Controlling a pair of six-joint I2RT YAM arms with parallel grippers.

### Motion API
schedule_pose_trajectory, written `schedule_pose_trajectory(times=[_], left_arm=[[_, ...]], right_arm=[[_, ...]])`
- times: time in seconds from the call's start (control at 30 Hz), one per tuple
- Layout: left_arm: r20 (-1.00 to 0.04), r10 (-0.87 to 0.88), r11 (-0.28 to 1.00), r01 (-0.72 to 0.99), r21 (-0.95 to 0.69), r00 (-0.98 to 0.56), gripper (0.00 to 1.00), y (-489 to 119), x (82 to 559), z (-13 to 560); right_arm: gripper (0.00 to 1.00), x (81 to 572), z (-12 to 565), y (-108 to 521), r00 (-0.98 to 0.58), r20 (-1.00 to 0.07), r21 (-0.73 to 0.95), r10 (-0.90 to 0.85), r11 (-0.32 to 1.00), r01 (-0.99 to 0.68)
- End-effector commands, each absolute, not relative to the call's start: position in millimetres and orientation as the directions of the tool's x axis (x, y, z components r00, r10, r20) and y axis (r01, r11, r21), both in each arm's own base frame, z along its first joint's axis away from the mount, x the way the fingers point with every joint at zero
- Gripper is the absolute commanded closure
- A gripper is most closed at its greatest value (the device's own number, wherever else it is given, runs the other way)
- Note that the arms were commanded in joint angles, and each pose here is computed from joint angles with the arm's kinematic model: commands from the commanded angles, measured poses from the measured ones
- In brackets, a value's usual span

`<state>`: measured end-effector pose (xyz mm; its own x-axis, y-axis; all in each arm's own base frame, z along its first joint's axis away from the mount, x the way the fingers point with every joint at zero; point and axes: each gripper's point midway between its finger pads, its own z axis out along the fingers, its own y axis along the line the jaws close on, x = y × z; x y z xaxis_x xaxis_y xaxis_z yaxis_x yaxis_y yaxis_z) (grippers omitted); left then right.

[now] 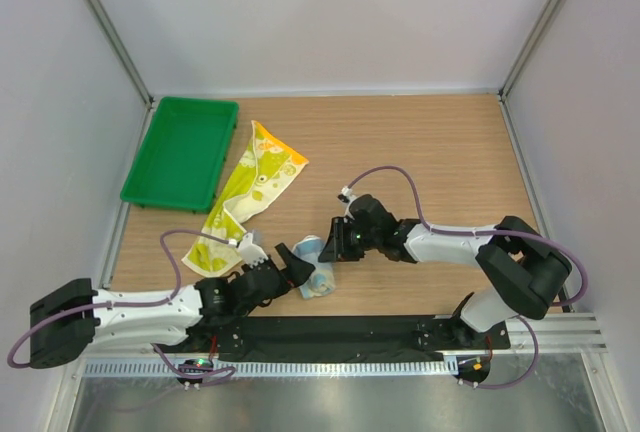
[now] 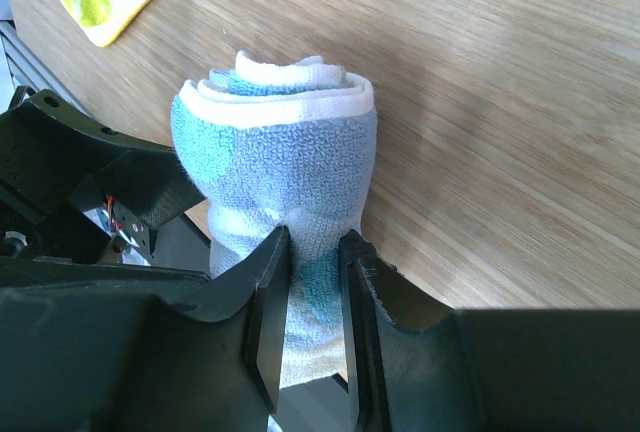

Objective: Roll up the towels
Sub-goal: Roll the towel, then place the rolled towel into the container

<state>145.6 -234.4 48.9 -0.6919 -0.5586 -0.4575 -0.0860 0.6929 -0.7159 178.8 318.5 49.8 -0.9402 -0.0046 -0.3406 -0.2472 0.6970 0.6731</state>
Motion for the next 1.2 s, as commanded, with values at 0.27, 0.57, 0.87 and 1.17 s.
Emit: schedule_pose_trajectory(times=[0.27,0.57,0.87,1.17], left_arm=[[-0.482,-0.539,0.71,-0.064,-0.701,-0.691,0.06,-250.6,154.9,40.2],[-0.459,-0.51,0.724,-0.076,-0.686,-0.727,0.58,-261.7,153.8,25.4],[-0.473,-0.5,0.759,-0.103,-0.643,-0.725,1.0,-250.2,156.9,26.5],[-0.574,-0.478,0.813,-0.087,-0.576,-0.665,0.99,-207.2,179.8,78.8]], right_arm=[[0.69,184.1,69.5,333.2,-0.926,-0.377,0.695,0.01,0.663,-0.276],[0.69,181.9,69.6,333.1,-0.93,-0.368,0.706,0.016,0.656,-0.268],[0.3,188.8,63.8,319.8,-0.924,-0.382,0.633,0.014,0.732,-0.25],[0.0,256.7,132.4,230.1,-0.821,-0.547,0.399,0.166,0.913,-0.081]])
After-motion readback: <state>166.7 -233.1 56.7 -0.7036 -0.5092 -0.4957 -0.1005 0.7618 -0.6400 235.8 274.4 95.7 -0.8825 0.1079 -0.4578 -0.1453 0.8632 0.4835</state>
